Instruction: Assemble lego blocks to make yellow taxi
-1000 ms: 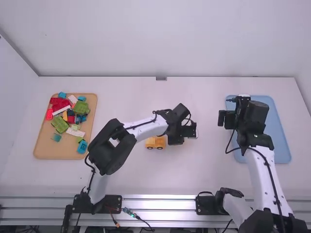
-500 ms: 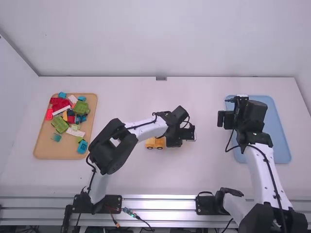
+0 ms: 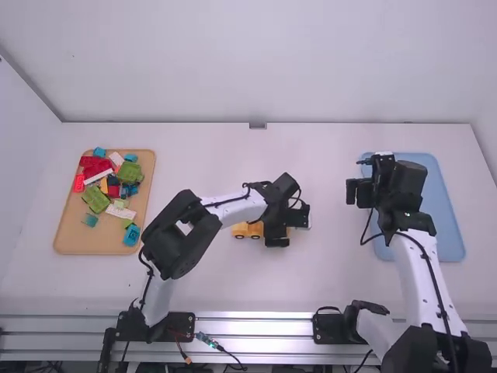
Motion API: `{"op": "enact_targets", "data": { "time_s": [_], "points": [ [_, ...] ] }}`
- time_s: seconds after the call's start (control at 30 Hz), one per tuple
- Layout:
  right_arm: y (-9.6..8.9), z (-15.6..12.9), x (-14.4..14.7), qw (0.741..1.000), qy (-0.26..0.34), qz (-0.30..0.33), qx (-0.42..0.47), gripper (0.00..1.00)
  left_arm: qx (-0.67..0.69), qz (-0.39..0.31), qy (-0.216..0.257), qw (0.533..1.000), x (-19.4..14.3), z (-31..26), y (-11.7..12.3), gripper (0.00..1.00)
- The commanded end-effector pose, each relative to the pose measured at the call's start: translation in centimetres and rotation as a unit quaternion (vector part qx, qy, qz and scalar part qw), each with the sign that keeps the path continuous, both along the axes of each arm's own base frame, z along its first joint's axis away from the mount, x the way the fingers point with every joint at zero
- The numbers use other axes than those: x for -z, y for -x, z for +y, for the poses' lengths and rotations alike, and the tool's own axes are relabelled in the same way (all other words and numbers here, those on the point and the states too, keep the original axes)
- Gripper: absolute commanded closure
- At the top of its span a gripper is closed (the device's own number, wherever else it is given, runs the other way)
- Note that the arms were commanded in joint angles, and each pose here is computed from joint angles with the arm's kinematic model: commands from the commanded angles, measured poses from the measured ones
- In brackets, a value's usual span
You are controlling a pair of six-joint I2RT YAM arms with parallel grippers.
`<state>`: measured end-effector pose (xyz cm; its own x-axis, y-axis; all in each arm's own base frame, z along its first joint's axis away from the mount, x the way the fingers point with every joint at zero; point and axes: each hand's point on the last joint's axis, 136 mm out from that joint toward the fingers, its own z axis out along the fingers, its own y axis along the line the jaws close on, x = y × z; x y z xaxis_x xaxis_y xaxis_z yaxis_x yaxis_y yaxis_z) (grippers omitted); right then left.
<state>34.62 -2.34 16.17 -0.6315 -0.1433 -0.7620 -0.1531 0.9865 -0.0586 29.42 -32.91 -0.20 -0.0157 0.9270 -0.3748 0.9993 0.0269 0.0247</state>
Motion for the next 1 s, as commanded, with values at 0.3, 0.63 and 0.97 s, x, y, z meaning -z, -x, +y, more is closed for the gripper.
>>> {"op": "enact_targets", "data": {
  "time_s": [0.3, 0.63, 0.97],
  "points": [
    [0.4, 5.3, 0.6, 0.987, 0.057, -0.004, -0.147, 0.0, 0.024, -0.058, 0.033, 0.997, -8.6, 2.0, -3.4, 0.09],
    [2.6, 11.6, 1.9, 0.942, 0.115, 0.018, -0.314, 0.0, 0.002, -0.06, 0.149, 0.987, -13.0, 9.4, -4.6, 0.01],
    [2.5, 16.7, 6.6, 0.869, 0.142, 0.167, -0.444, 0.01, -0.041, -0.124, 0.277, 0.952, -14.4, 14.8, -5.1, 0.01]
  ]
}}
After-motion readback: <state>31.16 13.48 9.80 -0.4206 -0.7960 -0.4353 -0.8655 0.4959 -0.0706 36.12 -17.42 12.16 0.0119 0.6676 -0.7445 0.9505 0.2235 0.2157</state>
